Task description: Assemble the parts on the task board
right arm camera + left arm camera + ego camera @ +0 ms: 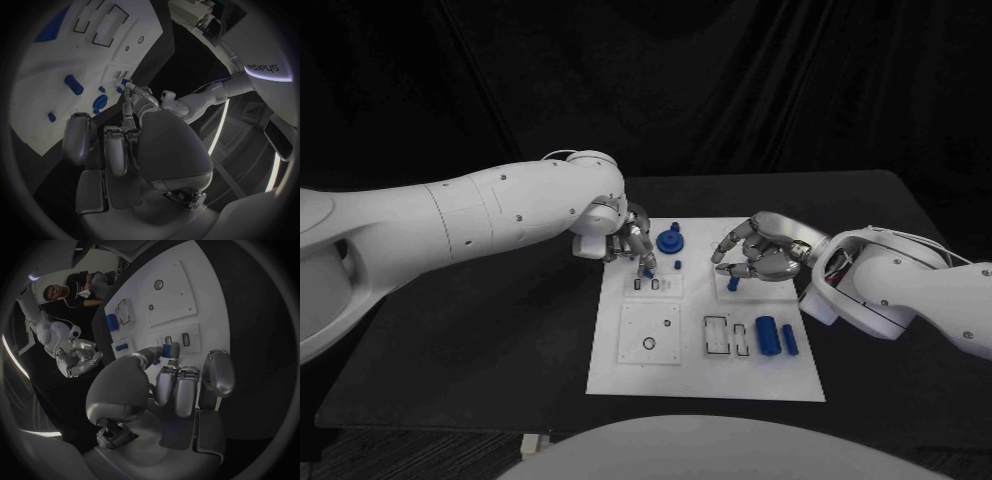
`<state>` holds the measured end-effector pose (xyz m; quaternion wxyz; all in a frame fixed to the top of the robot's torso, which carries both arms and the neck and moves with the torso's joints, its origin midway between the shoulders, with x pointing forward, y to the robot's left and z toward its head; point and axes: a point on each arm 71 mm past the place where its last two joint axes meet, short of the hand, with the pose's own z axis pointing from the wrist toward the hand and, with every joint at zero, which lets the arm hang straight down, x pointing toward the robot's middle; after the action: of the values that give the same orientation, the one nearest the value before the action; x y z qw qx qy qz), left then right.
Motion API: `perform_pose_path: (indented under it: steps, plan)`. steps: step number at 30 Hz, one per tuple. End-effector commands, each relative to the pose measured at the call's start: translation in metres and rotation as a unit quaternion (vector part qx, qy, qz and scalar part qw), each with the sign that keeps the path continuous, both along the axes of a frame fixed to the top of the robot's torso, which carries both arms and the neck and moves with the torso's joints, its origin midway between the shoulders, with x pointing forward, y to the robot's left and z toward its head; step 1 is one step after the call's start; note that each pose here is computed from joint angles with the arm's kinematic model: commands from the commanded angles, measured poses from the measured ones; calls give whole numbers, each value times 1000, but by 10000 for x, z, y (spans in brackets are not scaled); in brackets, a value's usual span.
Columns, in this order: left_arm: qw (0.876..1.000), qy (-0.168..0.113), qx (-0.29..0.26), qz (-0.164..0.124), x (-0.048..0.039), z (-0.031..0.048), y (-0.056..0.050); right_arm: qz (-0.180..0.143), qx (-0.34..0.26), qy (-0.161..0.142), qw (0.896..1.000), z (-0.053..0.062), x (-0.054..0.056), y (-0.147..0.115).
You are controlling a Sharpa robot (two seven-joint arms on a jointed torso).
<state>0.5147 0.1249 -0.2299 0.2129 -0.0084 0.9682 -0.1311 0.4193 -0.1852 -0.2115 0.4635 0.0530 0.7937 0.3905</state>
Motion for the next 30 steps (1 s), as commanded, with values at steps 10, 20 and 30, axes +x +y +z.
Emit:
perform_pose_path:
  steps: [10, 20, 30]
  plan:
    - [1000, 9, -5, 2, -25, -59, -6, -1, -8, 10, 1000, -26, -7, 6]
    - [1000, 15, -6, 1, -60, -123, -9, -1, -10, 13, 1000, -34, -9, 10]
    - [1000, 16, -8, 1, -72, -136, -14, 0, -13, 17, 1000, -54, -10, 11]
